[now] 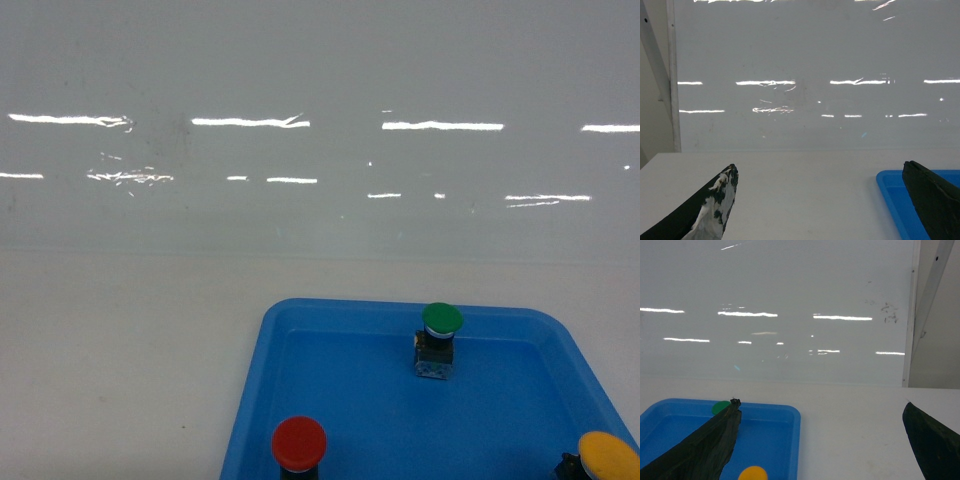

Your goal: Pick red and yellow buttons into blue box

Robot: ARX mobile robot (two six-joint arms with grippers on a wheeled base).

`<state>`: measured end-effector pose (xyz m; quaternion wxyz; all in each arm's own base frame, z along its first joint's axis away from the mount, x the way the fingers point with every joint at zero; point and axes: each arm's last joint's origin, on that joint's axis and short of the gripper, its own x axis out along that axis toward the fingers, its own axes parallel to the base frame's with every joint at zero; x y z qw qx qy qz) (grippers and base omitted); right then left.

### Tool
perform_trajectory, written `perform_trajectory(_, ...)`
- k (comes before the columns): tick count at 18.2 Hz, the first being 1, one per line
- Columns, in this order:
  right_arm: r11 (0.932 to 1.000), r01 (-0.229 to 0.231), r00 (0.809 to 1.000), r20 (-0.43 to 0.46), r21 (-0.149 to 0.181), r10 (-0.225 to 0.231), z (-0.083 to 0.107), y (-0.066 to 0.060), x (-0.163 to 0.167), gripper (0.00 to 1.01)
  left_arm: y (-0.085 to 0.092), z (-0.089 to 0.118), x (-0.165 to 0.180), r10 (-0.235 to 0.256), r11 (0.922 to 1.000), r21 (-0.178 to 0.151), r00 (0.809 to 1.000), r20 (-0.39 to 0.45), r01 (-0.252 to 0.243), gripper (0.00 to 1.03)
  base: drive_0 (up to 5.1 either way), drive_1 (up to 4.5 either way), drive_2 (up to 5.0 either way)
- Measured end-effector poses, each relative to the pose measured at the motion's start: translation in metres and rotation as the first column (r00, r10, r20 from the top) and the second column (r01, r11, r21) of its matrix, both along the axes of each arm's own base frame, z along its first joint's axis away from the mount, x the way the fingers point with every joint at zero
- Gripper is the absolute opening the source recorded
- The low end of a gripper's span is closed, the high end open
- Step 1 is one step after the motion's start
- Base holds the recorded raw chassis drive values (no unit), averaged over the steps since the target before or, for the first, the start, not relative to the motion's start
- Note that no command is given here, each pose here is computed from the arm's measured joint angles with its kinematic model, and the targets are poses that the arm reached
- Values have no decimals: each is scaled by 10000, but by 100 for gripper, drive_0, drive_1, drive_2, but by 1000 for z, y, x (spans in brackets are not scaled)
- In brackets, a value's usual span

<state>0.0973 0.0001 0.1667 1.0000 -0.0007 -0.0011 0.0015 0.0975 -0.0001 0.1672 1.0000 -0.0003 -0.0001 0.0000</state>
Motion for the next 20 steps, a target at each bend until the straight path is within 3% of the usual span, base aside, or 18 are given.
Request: perform_trajectory(20,10000,0,10000,4,0,0,0,0,0,98,0,0,0,0,10000,0,10000,0,0,98,0,0,0)
